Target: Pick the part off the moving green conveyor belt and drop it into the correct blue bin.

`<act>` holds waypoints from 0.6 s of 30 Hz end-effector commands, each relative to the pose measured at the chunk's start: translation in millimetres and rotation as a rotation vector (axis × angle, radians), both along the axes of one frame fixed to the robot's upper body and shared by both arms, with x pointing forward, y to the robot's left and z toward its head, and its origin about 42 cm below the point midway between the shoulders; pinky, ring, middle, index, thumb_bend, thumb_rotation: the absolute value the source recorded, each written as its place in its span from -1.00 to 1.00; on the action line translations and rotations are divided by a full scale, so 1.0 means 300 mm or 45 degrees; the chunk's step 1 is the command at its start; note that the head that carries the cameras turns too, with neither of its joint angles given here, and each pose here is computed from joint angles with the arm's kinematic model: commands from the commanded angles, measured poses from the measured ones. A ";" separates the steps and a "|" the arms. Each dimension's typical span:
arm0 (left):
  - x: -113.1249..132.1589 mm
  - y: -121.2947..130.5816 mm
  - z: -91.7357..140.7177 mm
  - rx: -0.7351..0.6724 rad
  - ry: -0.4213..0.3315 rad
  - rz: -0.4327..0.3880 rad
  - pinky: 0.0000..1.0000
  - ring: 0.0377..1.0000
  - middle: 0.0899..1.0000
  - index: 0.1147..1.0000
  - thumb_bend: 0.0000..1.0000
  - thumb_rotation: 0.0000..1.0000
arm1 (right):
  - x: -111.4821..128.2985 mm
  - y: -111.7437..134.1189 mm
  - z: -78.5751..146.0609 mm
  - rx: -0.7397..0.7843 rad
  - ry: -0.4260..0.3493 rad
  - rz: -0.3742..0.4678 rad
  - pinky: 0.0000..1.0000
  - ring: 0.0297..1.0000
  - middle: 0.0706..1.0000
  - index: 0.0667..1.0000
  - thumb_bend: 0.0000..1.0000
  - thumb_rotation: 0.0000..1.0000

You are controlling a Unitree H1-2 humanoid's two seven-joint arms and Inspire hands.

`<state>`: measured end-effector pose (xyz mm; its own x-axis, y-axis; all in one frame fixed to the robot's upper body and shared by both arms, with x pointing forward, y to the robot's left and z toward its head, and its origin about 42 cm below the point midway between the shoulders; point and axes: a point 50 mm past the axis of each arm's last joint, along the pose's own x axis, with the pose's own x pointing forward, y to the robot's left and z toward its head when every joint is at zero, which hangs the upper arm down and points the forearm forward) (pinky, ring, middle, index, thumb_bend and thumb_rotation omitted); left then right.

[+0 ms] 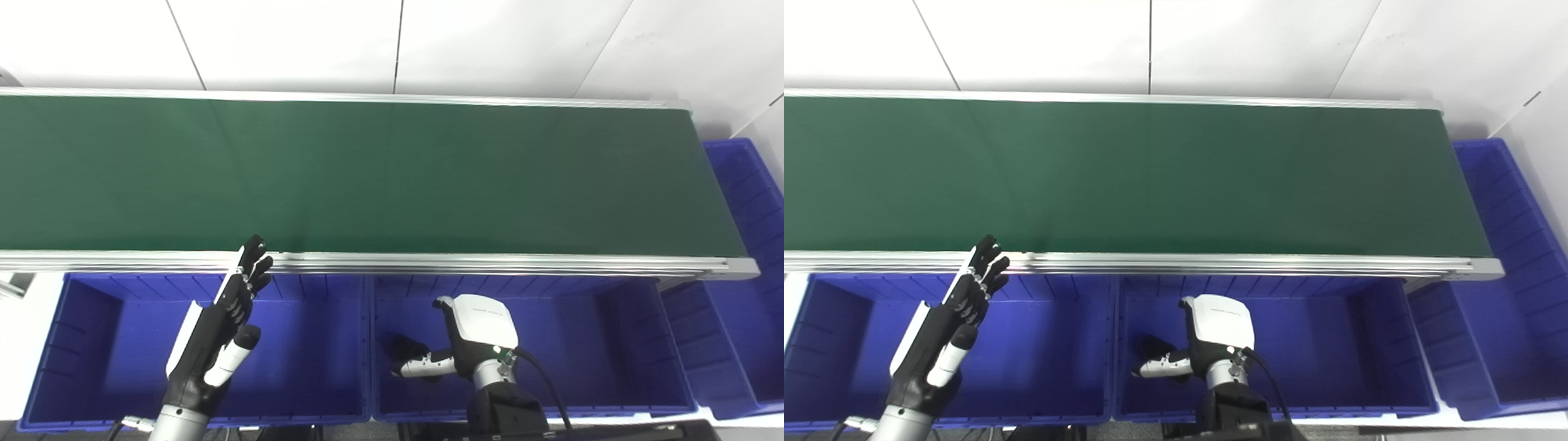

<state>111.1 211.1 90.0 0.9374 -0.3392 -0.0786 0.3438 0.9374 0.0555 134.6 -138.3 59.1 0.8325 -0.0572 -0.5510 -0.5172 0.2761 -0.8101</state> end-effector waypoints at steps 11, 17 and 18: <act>-0.021 -0.013 -0.007 0.006 -0.041 -0.009 0.90 0.94 1.00 1.00 0.56 0.72 | -0.073 0.032 0.134 0.431 -0.119 -0.113 0.39 0.54 0.61 0.60 0.81 0.31; -0.036 -0.009 -0.021 0.031 -0.048 -0.001 0.84 0.91 0.99 1.00 0.61 0.73 | -0.237 0.097 0.288 1.447 -0.253 -0.543 0.51 0.63 0.68 0.67 0.70 0.75; -0.036 -0.007 -0.025 0.027 -0.048 0.005 0.81 0.90 0.99 1.00 0.62 0.73 | -0.276 0.124 0.287 1.642 -0.327 -0.653 0.56 0.66 0.69 0.69 0.68 0.76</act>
